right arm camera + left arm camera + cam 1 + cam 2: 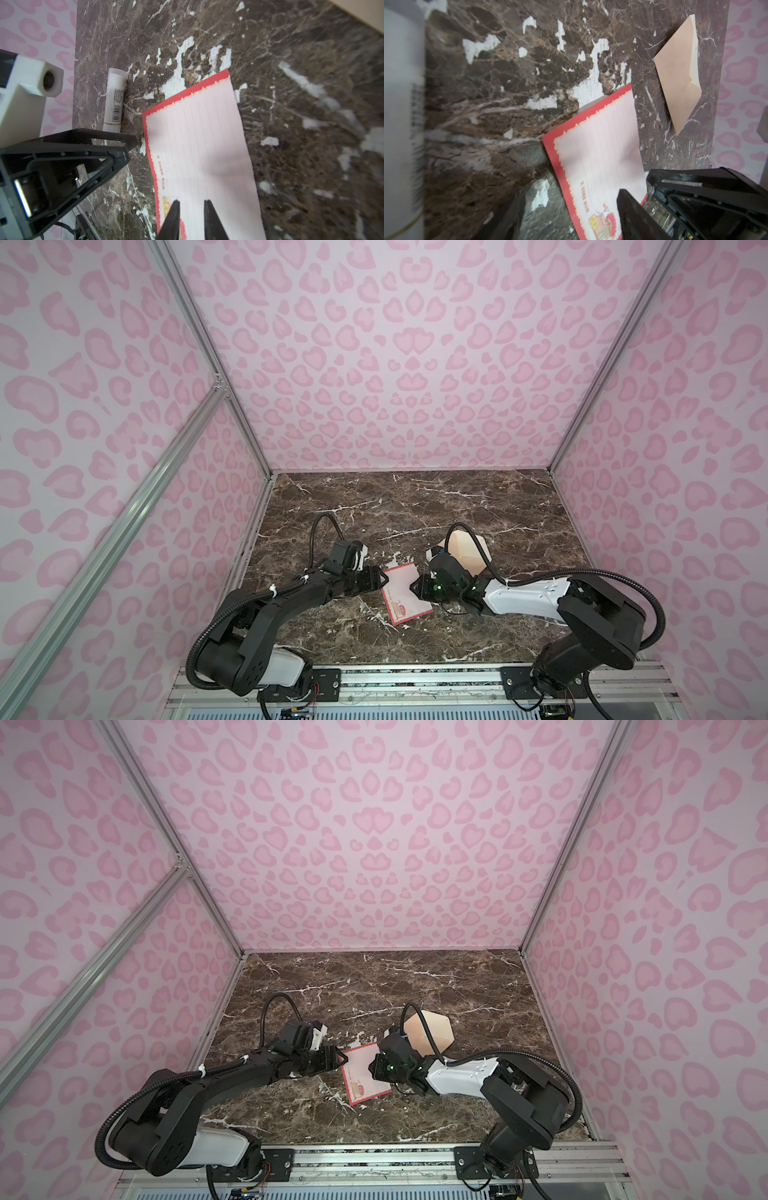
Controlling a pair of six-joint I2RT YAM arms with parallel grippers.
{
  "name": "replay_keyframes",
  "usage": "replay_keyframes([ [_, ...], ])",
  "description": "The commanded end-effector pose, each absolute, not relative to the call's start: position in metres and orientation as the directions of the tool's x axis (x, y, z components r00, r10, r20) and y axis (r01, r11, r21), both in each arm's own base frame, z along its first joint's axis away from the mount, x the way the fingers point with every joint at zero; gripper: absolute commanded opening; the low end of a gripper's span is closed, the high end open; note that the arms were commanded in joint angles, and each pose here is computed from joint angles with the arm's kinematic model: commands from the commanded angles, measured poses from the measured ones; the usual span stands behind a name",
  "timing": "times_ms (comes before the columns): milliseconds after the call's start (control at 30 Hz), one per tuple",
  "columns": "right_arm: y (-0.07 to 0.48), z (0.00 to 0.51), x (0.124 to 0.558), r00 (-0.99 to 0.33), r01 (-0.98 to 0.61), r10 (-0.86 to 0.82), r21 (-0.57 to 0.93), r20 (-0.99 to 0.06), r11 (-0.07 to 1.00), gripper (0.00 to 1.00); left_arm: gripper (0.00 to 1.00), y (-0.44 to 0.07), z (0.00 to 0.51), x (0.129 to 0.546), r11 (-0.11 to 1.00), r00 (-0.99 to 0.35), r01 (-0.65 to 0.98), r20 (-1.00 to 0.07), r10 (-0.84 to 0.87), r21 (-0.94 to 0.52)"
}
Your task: Place the letter into the envelope and seal it
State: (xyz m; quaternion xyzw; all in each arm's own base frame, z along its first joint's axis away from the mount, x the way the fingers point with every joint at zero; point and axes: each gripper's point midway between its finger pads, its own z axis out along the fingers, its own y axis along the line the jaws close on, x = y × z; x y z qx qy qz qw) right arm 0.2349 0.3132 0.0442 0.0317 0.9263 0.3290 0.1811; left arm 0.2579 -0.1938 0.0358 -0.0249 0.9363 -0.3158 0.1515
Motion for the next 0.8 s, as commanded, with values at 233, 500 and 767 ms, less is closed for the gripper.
replay_keyframes([
  [233, 0.301, 0.031, 0.238, -0.933, -0.033, 0.192, 0.604, -0.305, 0.796, 0.23, 0.72, -0.199, 0.035, 0.265, 0.772, -0.952, 0.063, -0.27, -0.143, -0.633],
  [500, 0.294, 0.018, 0.233, -0.939, -0.012, 0.193, 0.586, -0.286, 0.81, 0.22, 0.72, -0.199, 0.03, 0.266, 0.771, -0.956, 0.057, -0.258, -0.142, -0.634],
  [767, 0.288, 0.006, 0.228, -0.944, 0.003, 0.189, 0.566, -0.27, 0.825, 0.21, 0.69, -0.202, 0.026, 0.264, 0.762, -0.96, 0.055, -0.243, -0.136, -0.646],
])
